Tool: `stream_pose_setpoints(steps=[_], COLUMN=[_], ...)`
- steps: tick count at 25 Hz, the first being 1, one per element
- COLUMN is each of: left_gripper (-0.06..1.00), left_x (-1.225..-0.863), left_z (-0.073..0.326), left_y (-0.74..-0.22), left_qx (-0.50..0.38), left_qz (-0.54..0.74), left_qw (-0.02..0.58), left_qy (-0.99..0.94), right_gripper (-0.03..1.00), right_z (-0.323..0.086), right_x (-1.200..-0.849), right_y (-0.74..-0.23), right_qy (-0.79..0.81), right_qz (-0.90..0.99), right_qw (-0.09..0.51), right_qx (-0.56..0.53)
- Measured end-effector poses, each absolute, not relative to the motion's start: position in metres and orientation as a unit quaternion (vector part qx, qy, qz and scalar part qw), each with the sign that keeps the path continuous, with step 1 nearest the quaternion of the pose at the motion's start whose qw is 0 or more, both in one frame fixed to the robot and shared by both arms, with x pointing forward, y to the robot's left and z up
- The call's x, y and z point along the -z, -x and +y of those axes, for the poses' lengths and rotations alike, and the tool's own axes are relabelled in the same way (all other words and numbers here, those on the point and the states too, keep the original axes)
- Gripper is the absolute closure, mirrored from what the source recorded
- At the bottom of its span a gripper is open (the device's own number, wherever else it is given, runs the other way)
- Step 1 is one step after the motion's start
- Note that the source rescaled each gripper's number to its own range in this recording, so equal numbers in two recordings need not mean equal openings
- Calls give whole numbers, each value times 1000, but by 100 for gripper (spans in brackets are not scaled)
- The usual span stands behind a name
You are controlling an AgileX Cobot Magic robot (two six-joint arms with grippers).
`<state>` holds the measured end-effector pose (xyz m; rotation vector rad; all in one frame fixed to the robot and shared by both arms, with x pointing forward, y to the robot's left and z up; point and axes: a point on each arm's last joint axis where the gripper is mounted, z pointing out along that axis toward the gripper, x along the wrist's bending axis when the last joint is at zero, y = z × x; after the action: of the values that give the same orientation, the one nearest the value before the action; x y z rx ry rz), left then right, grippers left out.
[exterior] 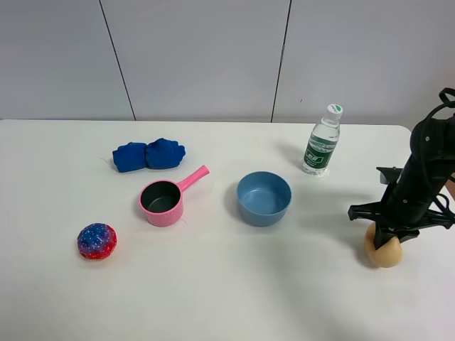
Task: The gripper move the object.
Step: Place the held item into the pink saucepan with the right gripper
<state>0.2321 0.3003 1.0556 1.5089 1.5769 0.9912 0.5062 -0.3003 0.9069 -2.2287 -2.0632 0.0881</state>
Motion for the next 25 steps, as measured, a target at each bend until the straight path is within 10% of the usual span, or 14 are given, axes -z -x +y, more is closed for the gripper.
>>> stream_pose_setpoints(steps=[15, 25], left_gripper=[-6, -6], left_x=[-1056, -1056], left_z=[300, 300], left_y=[-232, -232], left_qx=[-385, -385], left_qz=[613, 613], left_qw=[364, 364], left_qy=[-586, -586], right_gripper=[96, 96], right_z=[-254, -195], right_x=[-1031, -1045], right_y=[-475, -477], right_qy=[542, 368], right_qz=[-779, -849], right_qw=[47, -93], right_qx=[313, 368])
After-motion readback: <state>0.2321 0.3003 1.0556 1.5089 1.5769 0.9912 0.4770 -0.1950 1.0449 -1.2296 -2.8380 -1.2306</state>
